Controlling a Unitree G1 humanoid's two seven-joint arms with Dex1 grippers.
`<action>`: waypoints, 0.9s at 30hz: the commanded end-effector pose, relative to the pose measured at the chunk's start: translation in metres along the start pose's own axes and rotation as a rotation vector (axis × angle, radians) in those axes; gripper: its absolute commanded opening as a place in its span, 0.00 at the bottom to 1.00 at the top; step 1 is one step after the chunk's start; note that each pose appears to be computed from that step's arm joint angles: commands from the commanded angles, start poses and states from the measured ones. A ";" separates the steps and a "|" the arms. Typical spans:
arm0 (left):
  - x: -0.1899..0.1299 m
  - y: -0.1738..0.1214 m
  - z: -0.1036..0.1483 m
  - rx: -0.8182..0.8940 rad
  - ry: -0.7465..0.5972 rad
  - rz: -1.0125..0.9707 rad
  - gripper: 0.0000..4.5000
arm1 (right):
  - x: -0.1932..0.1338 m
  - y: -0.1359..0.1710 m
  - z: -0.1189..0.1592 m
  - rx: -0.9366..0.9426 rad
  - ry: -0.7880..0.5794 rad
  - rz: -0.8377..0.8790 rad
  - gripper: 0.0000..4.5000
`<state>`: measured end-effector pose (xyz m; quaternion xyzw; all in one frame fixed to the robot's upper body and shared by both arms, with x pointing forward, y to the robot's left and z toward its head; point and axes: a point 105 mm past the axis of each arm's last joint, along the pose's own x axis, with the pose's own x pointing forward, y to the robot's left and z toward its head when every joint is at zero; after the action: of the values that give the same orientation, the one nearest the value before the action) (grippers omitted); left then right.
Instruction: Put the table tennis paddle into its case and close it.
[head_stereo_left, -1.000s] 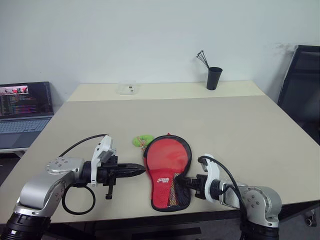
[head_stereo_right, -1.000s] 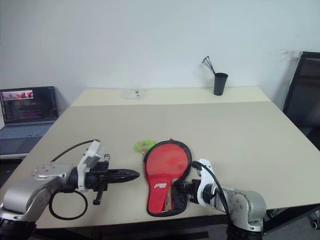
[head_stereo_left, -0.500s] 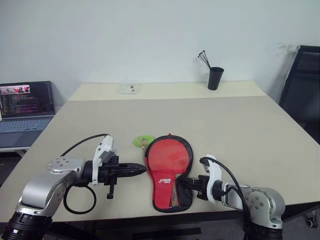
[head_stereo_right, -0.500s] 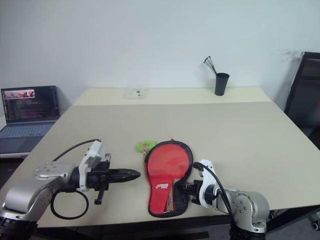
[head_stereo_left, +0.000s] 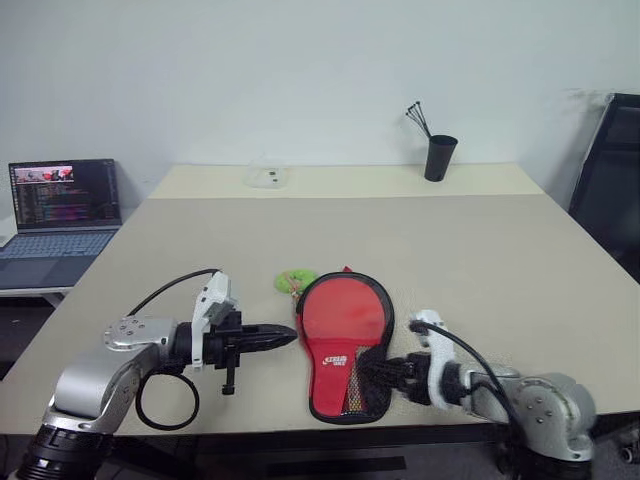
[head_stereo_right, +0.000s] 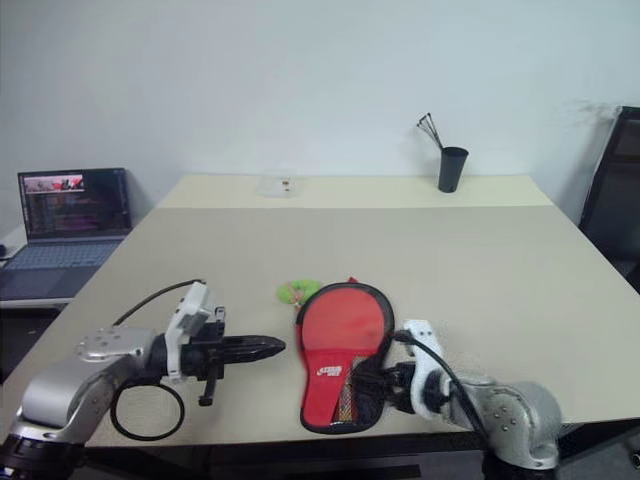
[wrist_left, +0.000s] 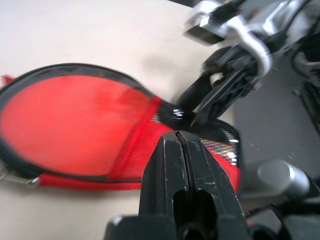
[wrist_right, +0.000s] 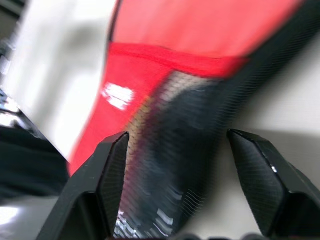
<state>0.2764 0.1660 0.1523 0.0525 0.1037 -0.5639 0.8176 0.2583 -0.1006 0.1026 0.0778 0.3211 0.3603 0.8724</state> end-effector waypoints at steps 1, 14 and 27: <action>-0.002 0.018 0.015 0.060 -0.045 0.109 0.00 | -0.017 0.024 0.028 -0.230 -0.090 0.154 0.76; 0.002 0.066 0.010 0.084 -0.026 0.359 0.43 | 0.041 0.067 0.074 -0.413 -0.273 0.314 1.00; 0.035 0.138 0.004 -0.098 -0.009 0.634 0.99 | 0.073 0.062 0.075 -0.482 -0.274 0.232 1.00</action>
<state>0.4127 0.1864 0.1378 0.0416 0.1102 -0.2739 0.9545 0.3097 -0.0043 0.1355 -0.0432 0.1224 0.4989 0.8569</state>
